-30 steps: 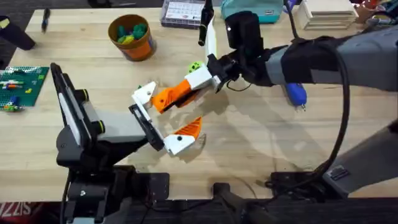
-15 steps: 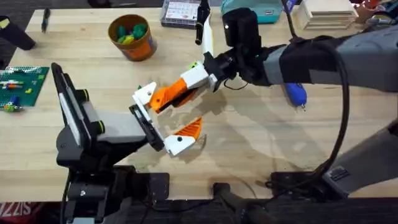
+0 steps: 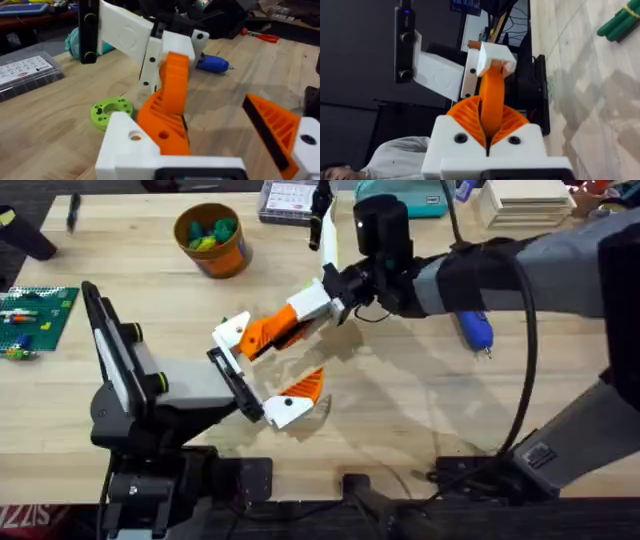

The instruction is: Pick up the gripper from the table and insert it into the empty holder that is missing its gripper. Then pick up a screw, insert it into the mounting hole, and use the screwdriver to tighten it. Finally, clean up the table by picking up the vegetable and placing it into the bucket.

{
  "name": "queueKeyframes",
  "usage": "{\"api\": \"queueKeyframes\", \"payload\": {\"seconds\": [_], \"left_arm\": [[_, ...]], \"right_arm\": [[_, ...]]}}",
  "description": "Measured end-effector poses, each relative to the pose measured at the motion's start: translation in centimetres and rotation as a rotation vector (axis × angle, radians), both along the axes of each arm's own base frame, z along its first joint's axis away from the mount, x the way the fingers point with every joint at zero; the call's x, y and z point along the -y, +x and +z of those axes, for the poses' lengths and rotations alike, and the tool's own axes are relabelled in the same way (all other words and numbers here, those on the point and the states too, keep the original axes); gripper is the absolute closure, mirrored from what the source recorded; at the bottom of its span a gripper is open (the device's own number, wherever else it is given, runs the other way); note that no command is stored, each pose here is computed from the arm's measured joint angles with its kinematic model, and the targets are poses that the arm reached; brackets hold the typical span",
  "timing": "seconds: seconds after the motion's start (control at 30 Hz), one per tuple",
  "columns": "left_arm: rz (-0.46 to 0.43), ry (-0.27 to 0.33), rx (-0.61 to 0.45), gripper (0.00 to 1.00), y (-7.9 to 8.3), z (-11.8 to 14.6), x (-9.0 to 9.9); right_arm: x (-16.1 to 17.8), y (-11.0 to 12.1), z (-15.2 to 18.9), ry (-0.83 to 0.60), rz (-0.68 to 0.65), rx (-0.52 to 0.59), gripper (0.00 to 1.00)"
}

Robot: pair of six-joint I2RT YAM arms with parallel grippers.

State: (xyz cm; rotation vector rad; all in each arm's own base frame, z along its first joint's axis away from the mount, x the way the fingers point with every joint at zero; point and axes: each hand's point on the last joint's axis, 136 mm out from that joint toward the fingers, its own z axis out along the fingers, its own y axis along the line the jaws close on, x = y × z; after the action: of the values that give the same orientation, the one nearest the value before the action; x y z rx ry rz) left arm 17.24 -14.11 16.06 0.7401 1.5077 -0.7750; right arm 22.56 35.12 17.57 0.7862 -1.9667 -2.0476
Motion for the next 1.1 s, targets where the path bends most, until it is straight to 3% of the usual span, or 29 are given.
{"api": "queueKeyframes", "payload": {"seconds": [0.63,1.1], "left_arm": [[0.018,-0.001,-0.004,0.015,0.2,0.0,-0.2],[0.091,-0.011,-0.020,0.015,1.2,0.0,-1.1]], "right_arm": [[-2.0,1.5,-0.1,-0.047,-0.107,0.010,0.996],[-3.6,2.2,-0.2,-0.043,-0.081,0.008,0.996]]}}
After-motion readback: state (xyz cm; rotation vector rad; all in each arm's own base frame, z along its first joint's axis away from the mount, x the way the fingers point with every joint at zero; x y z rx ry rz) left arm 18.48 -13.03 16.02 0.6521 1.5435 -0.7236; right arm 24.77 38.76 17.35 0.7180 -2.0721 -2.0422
